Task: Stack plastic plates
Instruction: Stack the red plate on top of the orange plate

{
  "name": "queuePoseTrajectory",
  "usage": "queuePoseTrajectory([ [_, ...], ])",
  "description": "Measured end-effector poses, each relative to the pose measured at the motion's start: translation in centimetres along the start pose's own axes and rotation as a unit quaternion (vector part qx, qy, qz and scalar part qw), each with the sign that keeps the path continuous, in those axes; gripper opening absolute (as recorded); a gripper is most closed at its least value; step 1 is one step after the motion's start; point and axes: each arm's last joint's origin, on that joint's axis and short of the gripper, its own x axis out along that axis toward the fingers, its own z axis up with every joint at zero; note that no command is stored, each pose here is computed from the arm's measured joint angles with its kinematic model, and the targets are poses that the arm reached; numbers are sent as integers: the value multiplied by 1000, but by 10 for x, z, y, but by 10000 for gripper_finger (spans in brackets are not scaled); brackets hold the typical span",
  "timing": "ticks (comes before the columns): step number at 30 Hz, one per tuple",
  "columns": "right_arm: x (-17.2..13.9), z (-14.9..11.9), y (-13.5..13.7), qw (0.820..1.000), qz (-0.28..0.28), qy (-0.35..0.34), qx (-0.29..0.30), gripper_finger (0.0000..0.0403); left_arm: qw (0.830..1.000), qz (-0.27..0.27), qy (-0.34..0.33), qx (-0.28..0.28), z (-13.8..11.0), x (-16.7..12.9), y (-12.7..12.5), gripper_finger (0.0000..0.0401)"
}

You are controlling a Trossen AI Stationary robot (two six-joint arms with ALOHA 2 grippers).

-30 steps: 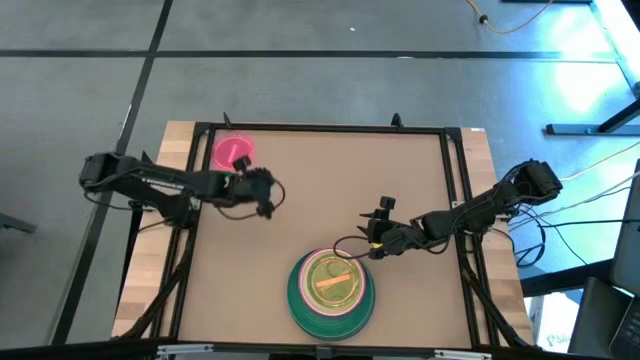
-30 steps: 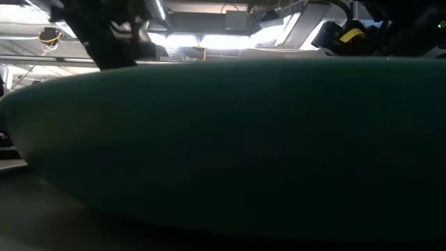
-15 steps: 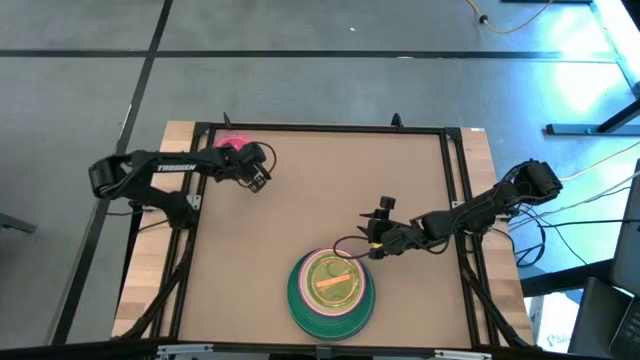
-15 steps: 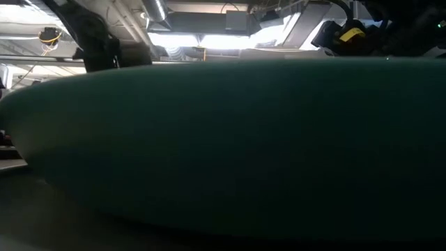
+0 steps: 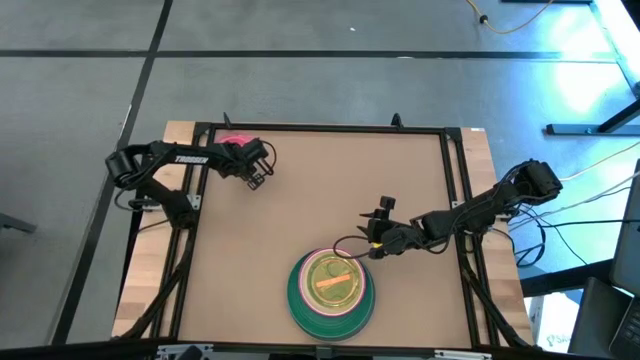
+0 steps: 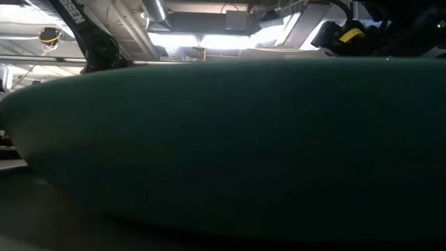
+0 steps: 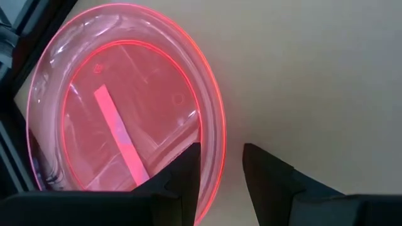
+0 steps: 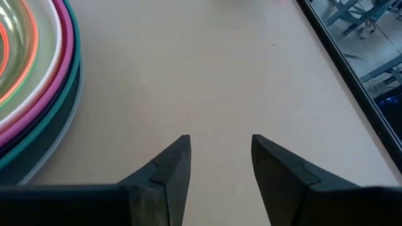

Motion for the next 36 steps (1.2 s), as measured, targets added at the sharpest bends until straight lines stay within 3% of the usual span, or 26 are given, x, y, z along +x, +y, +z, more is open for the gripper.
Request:
queuePoseTrajectory([
  [8, 0, 0, 0, 1000, 0, 0, 0, 161, 1000, 6, 2, -3, 2, 4, 8, 107],
  [20, 0, 0, 0, 1000, 0, 1, -1, 161, 999, -39, 2, 14, 2, 5, 7, 6],
  [29, 0, 1, 0, 1000, 0, -5, 3, 161, 997, -57, -17, 40, 2, -3, -7, 2],
  [36, 0, 2, 0, 1000, -5, -8, 5, 161, 989, -99, -81, 69, 1, -37, -26, 2],
])
